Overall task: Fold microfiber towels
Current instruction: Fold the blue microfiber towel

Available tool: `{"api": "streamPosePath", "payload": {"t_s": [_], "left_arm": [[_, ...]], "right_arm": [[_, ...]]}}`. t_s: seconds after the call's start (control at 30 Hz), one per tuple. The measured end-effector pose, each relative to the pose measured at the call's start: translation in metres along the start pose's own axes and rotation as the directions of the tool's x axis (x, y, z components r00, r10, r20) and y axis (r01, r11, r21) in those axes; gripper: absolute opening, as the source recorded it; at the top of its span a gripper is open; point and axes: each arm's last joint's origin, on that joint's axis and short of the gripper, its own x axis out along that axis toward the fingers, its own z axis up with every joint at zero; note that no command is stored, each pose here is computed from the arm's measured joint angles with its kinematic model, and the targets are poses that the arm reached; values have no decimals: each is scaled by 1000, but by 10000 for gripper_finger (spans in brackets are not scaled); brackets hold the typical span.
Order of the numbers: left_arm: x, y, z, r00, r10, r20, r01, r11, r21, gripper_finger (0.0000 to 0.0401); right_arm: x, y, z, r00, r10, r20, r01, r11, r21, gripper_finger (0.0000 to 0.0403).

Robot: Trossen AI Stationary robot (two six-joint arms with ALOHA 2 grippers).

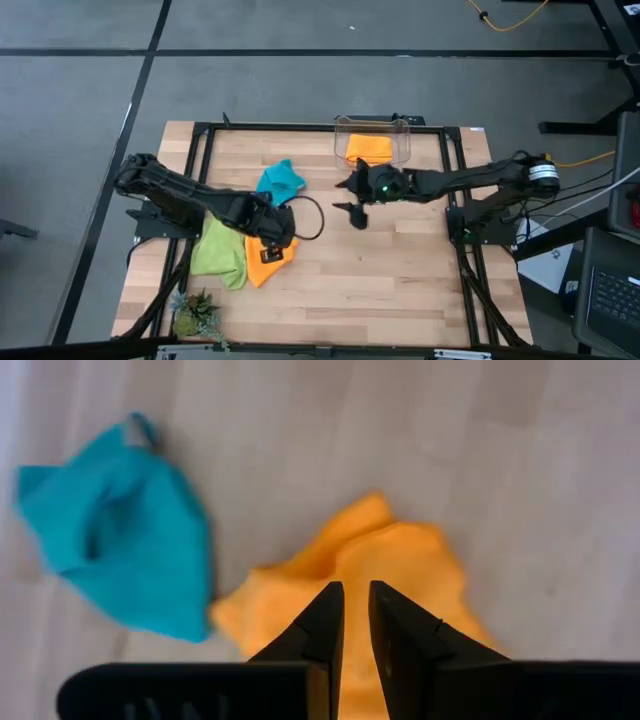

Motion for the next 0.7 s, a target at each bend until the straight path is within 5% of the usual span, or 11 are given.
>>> {"api": "streamPosePath", "payload": {"t_s": [0.1,0.33,0.7], "left_arm": [[-4,-2,-7,997,77,18,-77,997,25,45],[2,-3,-12,988,148,41,-150,988,48,45],[19,1,-22,978,208,3,-208,978,-10,45]], "right_arm": [[23,-1,-13,995,-99,-25,99,995,-5,275],[88,-14,-28,983,-151,-104,157,986,55,275],[167,-30,-32,940,-231,-251,232,972,-24,272]]}}
